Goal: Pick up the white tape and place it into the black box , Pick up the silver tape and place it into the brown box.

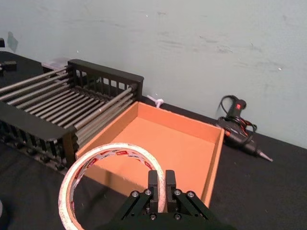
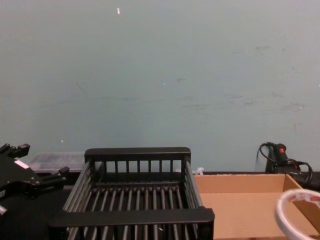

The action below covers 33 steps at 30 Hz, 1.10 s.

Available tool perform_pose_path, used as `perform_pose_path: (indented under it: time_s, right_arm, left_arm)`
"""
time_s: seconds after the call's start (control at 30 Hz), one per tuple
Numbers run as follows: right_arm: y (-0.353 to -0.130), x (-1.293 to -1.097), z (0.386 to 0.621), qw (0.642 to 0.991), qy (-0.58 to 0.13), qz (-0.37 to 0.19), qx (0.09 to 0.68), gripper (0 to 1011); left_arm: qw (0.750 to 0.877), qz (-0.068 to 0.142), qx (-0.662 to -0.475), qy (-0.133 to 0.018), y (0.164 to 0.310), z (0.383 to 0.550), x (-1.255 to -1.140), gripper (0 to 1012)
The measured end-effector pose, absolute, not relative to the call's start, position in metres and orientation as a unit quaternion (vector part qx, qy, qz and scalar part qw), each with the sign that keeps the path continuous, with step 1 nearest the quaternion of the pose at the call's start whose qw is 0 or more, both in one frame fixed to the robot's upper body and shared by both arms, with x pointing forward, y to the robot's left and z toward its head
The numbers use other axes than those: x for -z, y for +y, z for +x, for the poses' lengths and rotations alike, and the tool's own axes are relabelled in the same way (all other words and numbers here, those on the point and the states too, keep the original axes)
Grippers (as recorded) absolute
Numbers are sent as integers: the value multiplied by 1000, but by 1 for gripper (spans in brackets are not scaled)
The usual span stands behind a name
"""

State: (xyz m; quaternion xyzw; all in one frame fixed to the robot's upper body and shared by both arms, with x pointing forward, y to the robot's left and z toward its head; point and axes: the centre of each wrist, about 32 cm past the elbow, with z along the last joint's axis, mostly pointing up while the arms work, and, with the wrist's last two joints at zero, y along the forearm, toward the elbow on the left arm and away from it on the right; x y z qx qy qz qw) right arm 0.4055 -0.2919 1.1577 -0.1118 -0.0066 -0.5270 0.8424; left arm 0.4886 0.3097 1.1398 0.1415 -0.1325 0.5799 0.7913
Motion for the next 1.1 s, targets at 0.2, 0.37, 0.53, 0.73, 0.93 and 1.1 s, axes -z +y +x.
perform_pose_path:
  time_s: [0.2, 0.37, 0.53, 0.73, 0.93, 1.1]
  right_arm:
    - [-278, -1163, 420, 847, -6, -108, 520, 96]
    - [-267, -1166, 430, 852, -5, -106, 512, 96]
    - [-254, -1168, 442, 857, -8, -102, 505, 96]
    - [-240, -1172, 455, 861, -9, -95, 500, 96]
    - [-229, -1173, 465, 864, -8, -93, 495, 96]
    - [-218, -1174, 475, 865, -6, -92, 493, 96]
  left_arm:
    - [791, 141, -580, -132, 310, 489, -1140, 1001]
    - [791, 142, -580, -132, 310, 489, -1140, 1001]
    - [791, 141, -580, -132, 310, 489, -1140, 1001]
    - [791, 141, -580, -132, 310, 489, -1140, 1002]
    - [791, 141, -580, -132, 310, 489, -1140, 1001]
    - [791, 141, -580, -132, 310, 489, -1140, 1001]
